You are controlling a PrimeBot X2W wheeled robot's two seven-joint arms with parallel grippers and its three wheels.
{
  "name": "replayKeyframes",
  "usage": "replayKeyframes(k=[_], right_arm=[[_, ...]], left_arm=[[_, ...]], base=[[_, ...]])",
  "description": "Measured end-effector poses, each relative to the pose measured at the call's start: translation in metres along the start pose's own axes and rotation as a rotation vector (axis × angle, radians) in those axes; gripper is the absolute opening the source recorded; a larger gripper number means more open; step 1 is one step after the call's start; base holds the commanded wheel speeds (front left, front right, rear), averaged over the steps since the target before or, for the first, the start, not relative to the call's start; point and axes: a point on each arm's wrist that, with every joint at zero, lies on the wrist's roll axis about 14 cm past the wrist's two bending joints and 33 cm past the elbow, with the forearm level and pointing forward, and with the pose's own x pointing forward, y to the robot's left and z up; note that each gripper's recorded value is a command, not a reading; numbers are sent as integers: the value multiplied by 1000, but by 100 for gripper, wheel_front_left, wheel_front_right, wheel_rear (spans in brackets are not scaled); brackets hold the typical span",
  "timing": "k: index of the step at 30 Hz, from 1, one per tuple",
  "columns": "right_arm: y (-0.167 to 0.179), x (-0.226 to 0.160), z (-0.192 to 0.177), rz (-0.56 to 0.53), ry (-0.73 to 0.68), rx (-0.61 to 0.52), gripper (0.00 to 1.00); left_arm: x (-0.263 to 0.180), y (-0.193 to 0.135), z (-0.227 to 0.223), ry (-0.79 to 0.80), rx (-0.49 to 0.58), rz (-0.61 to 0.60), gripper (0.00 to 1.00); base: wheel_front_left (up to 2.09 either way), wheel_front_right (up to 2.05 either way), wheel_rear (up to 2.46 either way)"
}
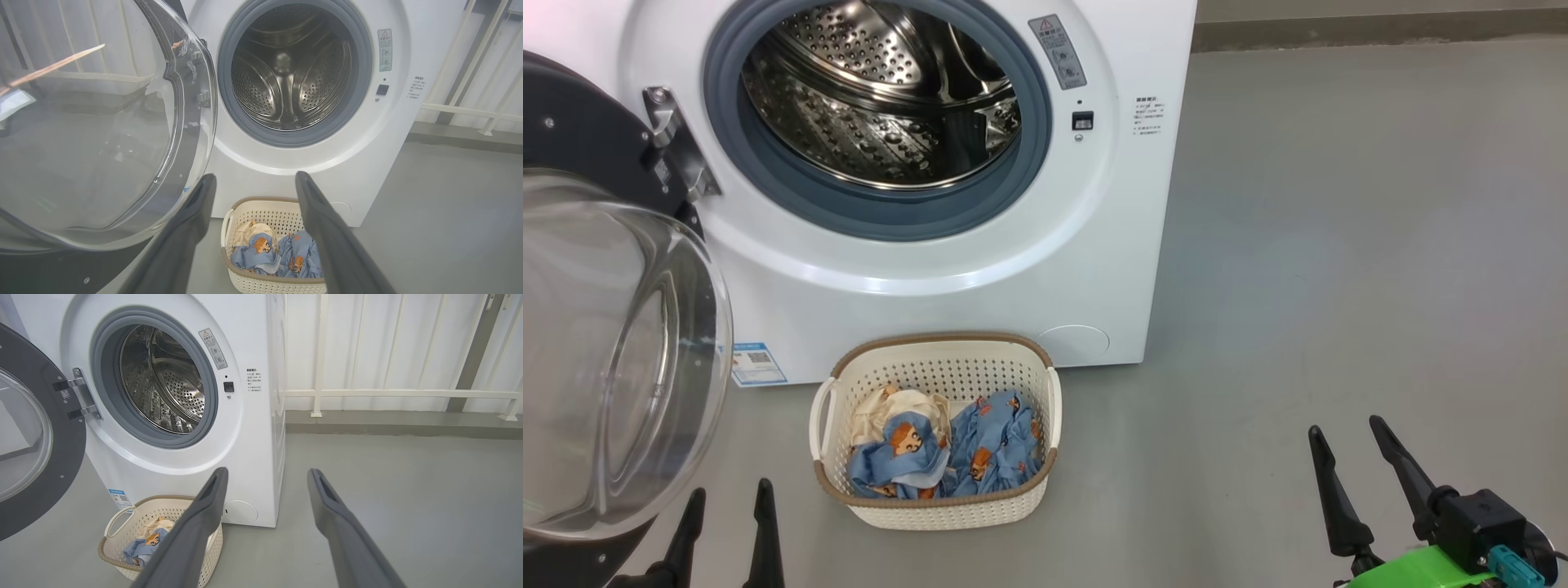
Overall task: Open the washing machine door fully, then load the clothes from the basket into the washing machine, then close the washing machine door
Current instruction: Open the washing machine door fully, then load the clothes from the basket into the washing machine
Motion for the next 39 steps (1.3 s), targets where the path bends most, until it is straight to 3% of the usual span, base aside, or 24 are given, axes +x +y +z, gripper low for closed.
replayKeyframes(k=[39], right_arm=[[8,2,-21,14,62,18,100]], left_arm=[[-3,10,-4,16,22,26,100]], base=[[0,0,0]])
